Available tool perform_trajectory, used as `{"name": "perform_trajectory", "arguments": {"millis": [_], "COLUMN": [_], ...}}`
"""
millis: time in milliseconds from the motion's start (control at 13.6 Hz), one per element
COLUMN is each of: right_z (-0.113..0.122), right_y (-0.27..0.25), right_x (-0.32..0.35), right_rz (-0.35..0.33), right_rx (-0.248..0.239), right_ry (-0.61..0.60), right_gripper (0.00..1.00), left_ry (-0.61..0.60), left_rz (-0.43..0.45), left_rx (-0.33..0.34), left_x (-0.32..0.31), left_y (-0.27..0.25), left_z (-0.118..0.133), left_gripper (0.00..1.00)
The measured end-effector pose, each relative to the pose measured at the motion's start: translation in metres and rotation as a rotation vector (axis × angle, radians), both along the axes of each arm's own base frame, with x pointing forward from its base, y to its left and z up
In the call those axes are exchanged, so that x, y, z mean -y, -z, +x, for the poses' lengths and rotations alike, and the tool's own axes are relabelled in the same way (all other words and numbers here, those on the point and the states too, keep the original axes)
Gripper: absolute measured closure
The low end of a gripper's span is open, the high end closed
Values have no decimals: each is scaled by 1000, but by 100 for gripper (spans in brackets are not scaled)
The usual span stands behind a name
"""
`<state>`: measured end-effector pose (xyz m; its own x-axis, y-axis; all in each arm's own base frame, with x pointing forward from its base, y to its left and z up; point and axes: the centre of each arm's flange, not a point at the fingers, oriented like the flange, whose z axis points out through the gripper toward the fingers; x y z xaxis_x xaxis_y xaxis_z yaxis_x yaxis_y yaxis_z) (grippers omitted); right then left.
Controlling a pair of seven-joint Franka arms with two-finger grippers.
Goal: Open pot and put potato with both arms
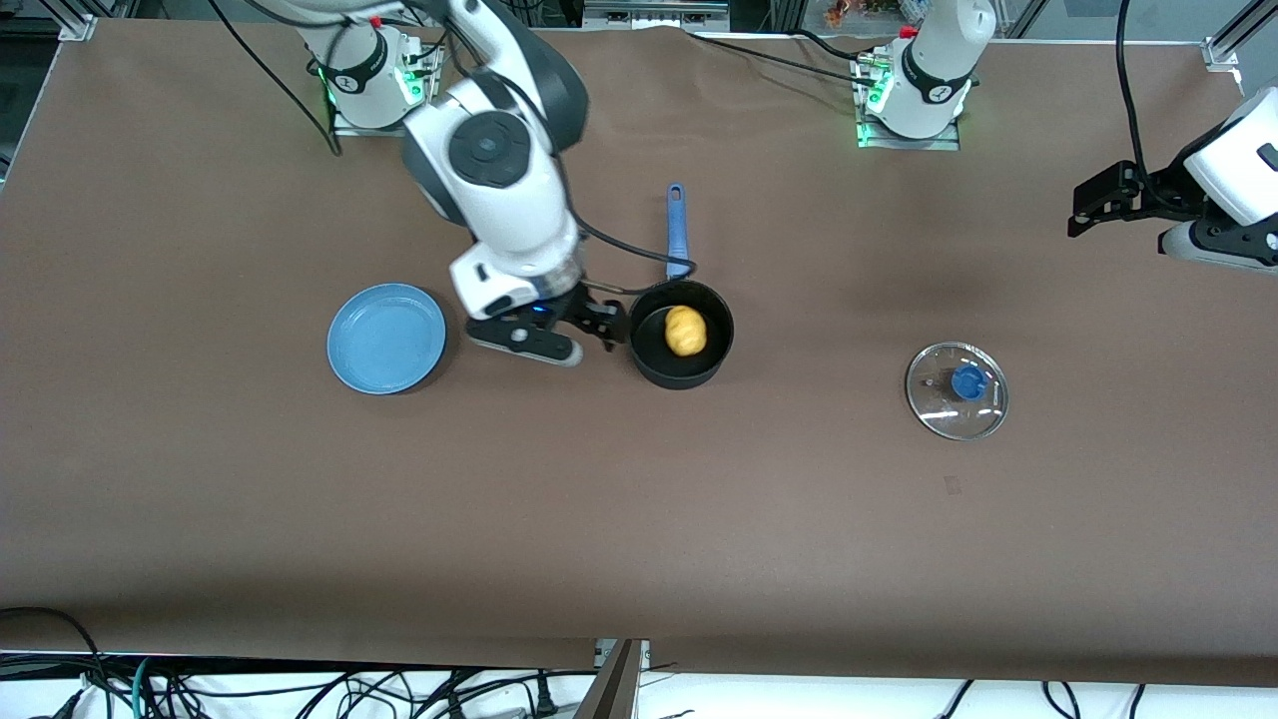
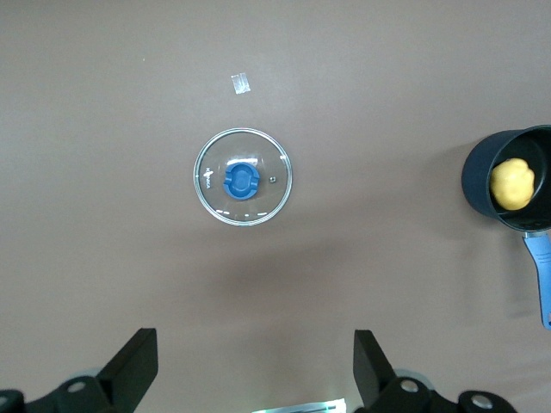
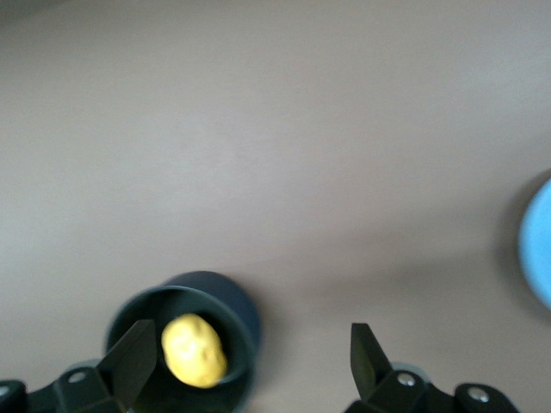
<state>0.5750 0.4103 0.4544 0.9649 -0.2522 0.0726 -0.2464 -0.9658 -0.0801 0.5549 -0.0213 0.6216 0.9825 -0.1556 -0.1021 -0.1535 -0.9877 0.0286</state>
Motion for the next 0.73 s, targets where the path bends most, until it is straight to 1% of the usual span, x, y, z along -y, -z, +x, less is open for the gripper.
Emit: {"name": "perform_trajectory", "arguments": {"millis": [73, 147, 294, 441, 514, 734], "right_z": [2, 5, 13, 19, 17, 4], "right_y": [-14, -30, -67, -104, -120, -154], "right_x": [18, 39, 94, 154, 181, 241], "right_rz": [-23, -27, -7, 21, 25, 15], "right_rx": [-17, -36, -75, -89, -95, -130], "right_ry": [-25, -45, -78, -114, -128, -177], "right_gripper": [0, 0, 0, 0, 0, 0], "left_ry": [-1, -2, -3, -3, -3, -4], "left_rz": [0, 0, 1, 1, 1, 1], "left_rx": [0, 0, -2, -3, -3, -4], "left_x": [0, -1, -1, -2, -2, -2], "left_y": [0, 0, 1, 2, 2, 2], "left_z": [0, 0, 0, 0, 0, 0], "left_gripper": [0, 0, 0, 0, 0, 0]}}
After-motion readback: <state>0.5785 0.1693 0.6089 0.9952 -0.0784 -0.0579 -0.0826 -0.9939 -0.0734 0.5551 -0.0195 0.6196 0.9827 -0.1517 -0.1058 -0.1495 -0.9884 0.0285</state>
